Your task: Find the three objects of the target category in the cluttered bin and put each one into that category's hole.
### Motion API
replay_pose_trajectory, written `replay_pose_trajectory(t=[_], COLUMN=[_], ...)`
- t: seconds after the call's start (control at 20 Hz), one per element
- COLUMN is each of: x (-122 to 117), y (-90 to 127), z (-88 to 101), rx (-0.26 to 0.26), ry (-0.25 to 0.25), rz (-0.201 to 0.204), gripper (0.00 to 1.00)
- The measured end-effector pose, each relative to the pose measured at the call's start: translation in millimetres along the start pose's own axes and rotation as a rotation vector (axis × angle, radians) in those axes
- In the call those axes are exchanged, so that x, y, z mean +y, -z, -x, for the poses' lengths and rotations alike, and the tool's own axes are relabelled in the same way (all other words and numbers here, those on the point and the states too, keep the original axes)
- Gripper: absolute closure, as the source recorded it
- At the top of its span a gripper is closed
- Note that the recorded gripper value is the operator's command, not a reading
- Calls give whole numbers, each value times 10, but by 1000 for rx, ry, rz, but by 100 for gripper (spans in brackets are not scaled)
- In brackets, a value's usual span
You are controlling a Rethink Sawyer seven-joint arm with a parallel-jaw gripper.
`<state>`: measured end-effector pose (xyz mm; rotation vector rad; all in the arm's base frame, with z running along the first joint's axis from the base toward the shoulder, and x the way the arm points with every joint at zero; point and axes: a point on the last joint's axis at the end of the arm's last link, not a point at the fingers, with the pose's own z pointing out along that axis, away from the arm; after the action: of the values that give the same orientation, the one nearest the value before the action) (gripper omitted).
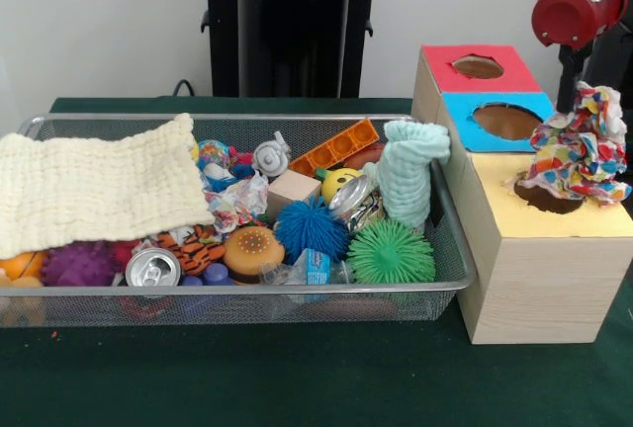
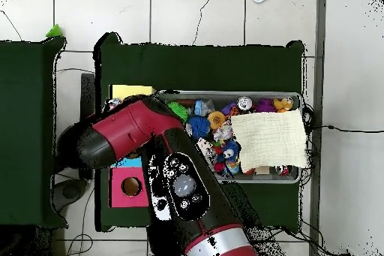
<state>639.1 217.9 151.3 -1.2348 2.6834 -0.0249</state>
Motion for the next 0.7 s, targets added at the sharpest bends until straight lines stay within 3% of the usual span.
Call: replay_pose_trajectory(t=[0.35, 0.7], x=[-232, -259], y=[56, 94], z=[-101, -97], rx=[-3, -6], ry=[-34, -34], rz=[-17, -25], gripper=[100, 100])
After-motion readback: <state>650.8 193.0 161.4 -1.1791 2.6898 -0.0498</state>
